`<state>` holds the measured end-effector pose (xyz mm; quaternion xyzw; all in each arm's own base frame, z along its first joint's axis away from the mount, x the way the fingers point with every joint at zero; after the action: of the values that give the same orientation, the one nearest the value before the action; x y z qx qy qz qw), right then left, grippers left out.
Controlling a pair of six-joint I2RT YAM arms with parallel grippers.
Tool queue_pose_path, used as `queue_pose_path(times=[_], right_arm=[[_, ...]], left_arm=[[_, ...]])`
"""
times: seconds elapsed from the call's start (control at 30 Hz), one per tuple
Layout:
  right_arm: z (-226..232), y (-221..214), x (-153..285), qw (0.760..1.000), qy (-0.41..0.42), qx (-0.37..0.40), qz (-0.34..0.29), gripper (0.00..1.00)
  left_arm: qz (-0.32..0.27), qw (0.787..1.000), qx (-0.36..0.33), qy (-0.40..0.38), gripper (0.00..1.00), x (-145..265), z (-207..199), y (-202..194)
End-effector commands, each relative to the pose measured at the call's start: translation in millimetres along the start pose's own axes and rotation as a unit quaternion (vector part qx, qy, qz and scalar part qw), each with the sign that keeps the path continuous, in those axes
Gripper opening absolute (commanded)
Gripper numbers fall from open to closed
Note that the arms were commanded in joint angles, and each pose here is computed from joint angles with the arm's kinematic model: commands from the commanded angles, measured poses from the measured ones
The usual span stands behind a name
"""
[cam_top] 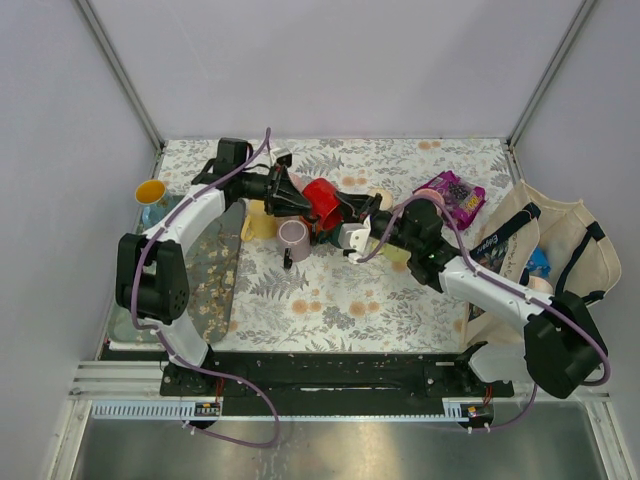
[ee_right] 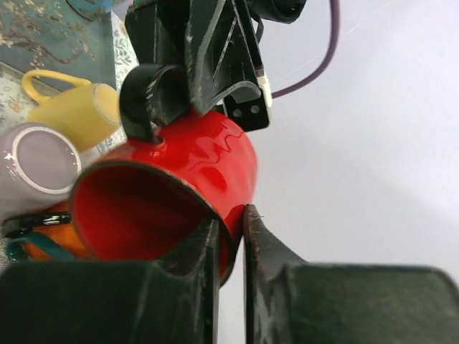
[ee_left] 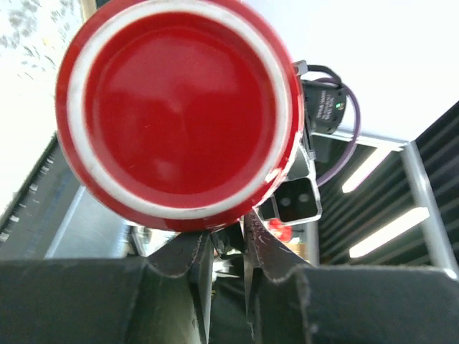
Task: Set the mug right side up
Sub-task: Turn over the cup at the center of the board, then place the cup at the center of the board.
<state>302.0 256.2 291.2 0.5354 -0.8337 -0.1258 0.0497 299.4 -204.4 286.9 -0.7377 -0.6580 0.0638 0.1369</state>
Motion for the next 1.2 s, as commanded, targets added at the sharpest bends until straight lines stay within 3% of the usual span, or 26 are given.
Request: queue_pose_path(times=[0.0,0.07,0.17,0.3,0.43,0.53,0.57,0.63,0.83,1.0,1.1,1.17], right_arm=[[-19.7,0.0,-7.0,1.0,-0.029,0.009,0.007,0.01],[-20.8,-0.1,-7.1,0.999,-0.035,0.01,0.009,0.0],[-19.6,-1.2,-5.3,0.999,-0.032,0.001,0.018,0.0],[-17.8,1.1,5.5,0.999,0.001,-0.021,0.038,0.0],[-11.1,11.4,24.7,0.993,0.087,-0.061,0.052,0.0],[0.9,21.4,40.7,0.971,0.193,-0.122,0.066,0.0],[5.1,25.3,47.9,0.959,0.233,-0.142,0.074,0.0],[19.2,33.1,61.8,0.928,0.309,-0.188,0.087,0.0],[41.1,36.3,75.0,0.858,0.423,-0.266,0.12,0.0],[58.3,21.3,70.5,0.826,0.454,-0.287,0.169,0.0],[74.5,10.0,67.6,0.818,0.463,-0.279,0.196,0.0],[84.1,6.5,63.6,0.812,0.472,-0.273,0.208,0.0]], left_arm=[[0.097,0.993,-0.054,-0.041,0.18,10.1,-28.2,-25.6],[0.089,0.994,-0.058,-0.039,0.4,9.7,-27.4,-23.9],[0.082,0.994,-0.056,-0.037,0.57,9.3,-24.1,-22.9],[0.043,0.997,-0.057,-0.033,0.61,18.4,-20.4,-18.6],[-0.029,0.996,-0.08,-0.022,0.75,33.5,-20.6,-5.0],[-0.072,0.992,-0.103,-0.011,0.87,43.5,-17.6,2.5],[-0.085,0.99,-0.111,-0.002,0.99,45.6,-17.0,2.8],[-0.114,0.984,-0.134,0.036,0.99,48.1,-10.0,3.4],[-0.208,0.912,-0.264,0.237,0.99,72.5,10.0,9.9],[-0.274,0.863,-0.328,0.268,0.99,85.0,10.3,5.6],[-0.368,0.801,-0.372,0.29,0.99,101.0,-2.9,-1.8],[-0.407,0.772,-0.386,0.299,0.99,108.5,1.8,-9.5]])
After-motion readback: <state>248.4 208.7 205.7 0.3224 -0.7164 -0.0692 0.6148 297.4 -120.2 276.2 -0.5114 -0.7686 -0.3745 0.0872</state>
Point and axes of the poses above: each gripper's point midway between its finger pads, its own x axis back along the fingers, its own z axis along the line the jaws close on, y = z × x, the point moved 5 cm from there along x, back along the fingers, and after that the axes turned 12 degrees about x, right-handed, at the moved point
